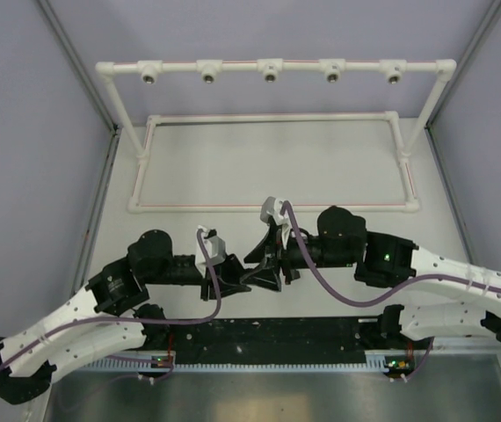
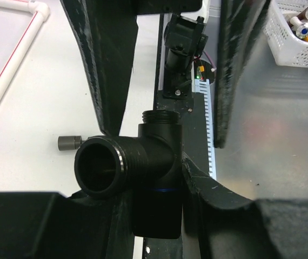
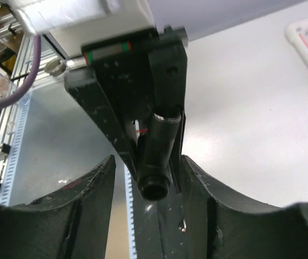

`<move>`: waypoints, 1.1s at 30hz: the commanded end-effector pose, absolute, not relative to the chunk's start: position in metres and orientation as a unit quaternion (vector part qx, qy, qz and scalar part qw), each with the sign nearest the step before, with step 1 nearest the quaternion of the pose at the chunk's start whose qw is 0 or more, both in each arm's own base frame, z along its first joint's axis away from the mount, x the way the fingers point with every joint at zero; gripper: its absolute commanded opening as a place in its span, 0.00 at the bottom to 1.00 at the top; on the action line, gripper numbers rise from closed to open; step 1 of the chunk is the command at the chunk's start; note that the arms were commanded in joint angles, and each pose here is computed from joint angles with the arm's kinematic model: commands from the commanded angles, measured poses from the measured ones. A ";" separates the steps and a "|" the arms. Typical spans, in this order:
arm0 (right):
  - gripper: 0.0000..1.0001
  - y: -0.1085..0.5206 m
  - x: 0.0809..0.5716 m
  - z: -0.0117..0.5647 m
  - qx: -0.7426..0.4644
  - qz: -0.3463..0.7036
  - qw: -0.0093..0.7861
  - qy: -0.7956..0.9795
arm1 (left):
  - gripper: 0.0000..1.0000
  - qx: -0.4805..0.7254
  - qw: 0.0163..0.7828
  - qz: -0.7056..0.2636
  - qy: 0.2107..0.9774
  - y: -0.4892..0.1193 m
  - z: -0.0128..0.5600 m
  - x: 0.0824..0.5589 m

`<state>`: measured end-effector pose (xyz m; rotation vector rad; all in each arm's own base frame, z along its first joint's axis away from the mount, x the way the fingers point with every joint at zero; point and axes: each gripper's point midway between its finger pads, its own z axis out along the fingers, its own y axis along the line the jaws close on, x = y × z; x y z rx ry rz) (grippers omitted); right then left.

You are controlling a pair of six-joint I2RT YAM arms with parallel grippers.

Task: Install the water faucets
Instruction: Adjust the water faucet.

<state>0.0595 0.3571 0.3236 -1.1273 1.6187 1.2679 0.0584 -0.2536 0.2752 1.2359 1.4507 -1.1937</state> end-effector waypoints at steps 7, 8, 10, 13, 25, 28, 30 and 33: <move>0.57 0.327 0.095 0.376 -0.346 0.484 0.522 0.611 | 0.00 0.451 0.490 -0.484 0.568 -0.253 0.292 0.071; 0.56 0.323 0.101 0.370 -0.336 0.470 0.526 0.624 | 0.00 0.449 0.490 -0.484 0.569 -0.253 0.292 0.071; 0.51 0.317 0.110 0.355 -0.317 0.446 0.527 0.651 | 0.00 0.447 0.492 -0.483 0.569 -0.252 0.293 0.072; 0.45 0.308 0.120 0.325 -0.283 0.418 0.516 0.692 | 0.00 0.442 0.496 -0.482 0.571 -0.251 0.292 0.073; 0.49 0.243 0.192 0.157 -0.140 0.239 0.373 0.886 | 0.00 0.422 0.503 -0.483 0.579 -0.243 0.287 0.072; 0.53 0.242 0.201 0.124 -0.147 0.204 0.346 0.904 | 0.00 0.416 0.504 -0.485 0.582 -0.241 0.285 0.072; 0.55 0.244 0.206 0.108 -0.154 0.183 0.331 0.913 | 0.00 0.414 0.505 -0.485 0.582 -0.240 0.285 0.072; 0.55 0.250 0.214 0.090 -0.157 0.166 0.307 0.924 | 0.00 0.412 0.505 -0.488 0.581 -0.239 0.285 0.071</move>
